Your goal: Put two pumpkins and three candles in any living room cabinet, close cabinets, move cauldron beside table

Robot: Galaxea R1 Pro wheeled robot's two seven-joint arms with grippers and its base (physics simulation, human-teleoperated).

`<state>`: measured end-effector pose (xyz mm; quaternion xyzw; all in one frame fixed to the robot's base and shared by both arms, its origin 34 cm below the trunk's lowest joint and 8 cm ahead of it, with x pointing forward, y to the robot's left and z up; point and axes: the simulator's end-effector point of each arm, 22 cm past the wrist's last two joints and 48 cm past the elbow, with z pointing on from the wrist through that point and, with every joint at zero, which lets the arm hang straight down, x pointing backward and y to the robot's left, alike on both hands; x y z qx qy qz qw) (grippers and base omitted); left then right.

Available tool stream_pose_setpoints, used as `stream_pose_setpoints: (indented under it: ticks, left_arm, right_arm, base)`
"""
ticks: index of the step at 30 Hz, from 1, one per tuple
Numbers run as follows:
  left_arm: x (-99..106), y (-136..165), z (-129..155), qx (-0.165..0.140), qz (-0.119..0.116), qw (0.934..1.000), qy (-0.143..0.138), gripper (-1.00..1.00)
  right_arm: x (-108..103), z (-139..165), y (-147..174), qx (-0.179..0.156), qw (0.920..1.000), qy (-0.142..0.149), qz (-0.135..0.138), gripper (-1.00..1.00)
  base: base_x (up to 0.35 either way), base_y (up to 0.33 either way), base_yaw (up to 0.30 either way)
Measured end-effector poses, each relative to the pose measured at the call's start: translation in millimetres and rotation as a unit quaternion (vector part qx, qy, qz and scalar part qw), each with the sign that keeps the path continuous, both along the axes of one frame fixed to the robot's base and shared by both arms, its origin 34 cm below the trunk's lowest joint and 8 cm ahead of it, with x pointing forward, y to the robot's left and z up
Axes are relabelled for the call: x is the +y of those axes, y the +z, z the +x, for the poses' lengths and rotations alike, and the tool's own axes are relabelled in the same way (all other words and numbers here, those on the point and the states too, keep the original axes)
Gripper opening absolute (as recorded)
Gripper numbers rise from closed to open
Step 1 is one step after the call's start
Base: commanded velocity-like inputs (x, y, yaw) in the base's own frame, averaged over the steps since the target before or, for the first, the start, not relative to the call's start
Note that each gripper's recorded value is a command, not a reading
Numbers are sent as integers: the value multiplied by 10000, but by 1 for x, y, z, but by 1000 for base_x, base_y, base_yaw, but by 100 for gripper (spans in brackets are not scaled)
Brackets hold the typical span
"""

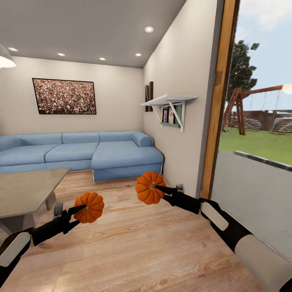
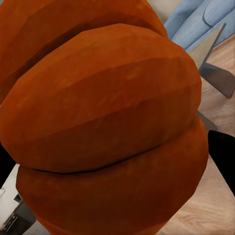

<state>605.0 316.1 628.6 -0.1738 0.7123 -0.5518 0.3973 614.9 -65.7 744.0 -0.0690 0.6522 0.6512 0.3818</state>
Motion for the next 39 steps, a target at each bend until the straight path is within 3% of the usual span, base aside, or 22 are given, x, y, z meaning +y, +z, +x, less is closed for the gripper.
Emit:
stream_pose_setpoints:
  ticks: [14,25,39]
  left_arm:
    - [0,4,-1,-37,-2,10000,4,-100]
    - [1,9,-2,-96,17,10000,7,-100]
    - [1,18,-4,-178,25,9998,8,-100]
  right_arm:
    - [1,-1,2,-16,10000,-21,-50,-100]
    - [1,-3,7,-74,9999,-25,-67,-100]
    - [1,-8,17,-156,9999,-20,-58,-100]
  base:
    - [-8,0,128]
    - [-274,0,214]
    - [-24,0,226]
